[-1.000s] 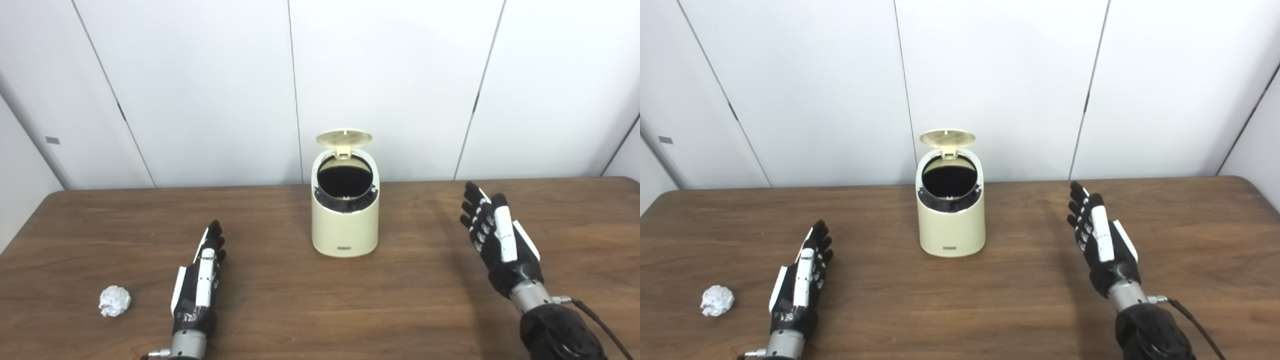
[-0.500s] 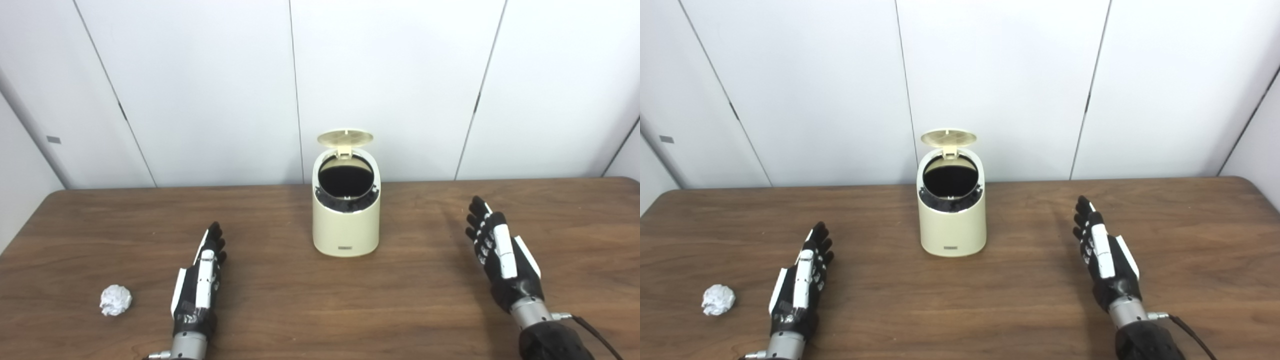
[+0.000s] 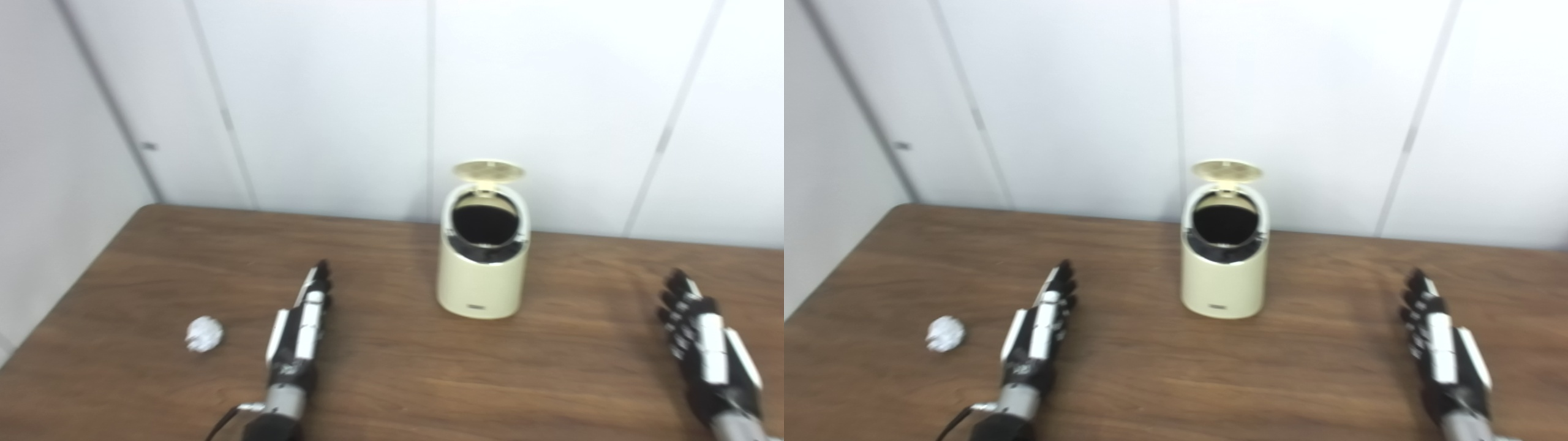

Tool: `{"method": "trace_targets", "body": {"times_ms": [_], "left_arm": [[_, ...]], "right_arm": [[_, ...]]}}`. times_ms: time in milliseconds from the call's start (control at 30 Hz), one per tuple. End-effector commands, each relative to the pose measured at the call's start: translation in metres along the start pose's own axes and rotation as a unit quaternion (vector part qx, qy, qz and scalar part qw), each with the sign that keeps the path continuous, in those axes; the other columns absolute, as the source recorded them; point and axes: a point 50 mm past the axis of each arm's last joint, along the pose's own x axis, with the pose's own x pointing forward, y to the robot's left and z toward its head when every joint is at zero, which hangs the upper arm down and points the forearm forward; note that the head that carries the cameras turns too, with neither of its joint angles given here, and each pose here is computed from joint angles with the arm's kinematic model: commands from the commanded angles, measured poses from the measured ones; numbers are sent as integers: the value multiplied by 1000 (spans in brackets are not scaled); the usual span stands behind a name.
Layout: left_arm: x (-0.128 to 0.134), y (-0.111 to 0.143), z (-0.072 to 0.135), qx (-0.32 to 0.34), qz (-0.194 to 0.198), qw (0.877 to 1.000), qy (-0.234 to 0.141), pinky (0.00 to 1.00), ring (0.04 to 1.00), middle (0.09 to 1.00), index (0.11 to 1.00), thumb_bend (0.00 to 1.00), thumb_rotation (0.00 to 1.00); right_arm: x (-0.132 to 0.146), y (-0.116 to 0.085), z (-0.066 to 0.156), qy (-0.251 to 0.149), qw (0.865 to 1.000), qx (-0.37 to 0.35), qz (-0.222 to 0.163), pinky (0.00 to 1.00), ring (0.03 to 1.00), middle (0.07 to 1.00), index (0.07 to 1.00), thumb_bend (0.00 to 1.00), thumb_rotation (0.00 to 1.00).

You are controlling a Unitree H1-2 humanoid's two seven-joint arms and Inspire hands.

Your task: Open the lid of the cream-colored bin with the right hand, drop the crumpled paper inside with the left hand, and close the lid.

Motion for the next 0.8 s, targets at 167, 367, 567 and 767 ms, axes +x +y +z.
{"method": "trace_targets", "body": {"times_ms": [167, 367, 567, 767], "left_arm": [[-2, -12, -3, -9, 4, 1000, -6, 1000, 1000, 1000, 1000, 382, 945], [0, -14, 6, 18, -3, 1000, -5, 1000, 1000, 1000, 1000, 458, 810], [5, -20, 29, 70, -11, 997, -11, 1000, 1000, 992, 991, 483, 533], [12, -22, 66, 158, 2, 987, -25, 962, 959, 945, 949, 711, 357]], "right_arm": [[10, 7, 33, -42, 999, 18, 6, 1000, 1000, 1000, 985, 638, 1000], [5, 15, 44, -29, 999, 22, -3, 1000, 1000, 984, 972, 659, 1000], [1, 18, 53, -26, 999, 19, 0, 1000, 1000, 988, 976, 642, 1000], [-2, 28, 64, -24, 999, 23, -6, 929, 945, 927, 922, 607, 1000]]}}
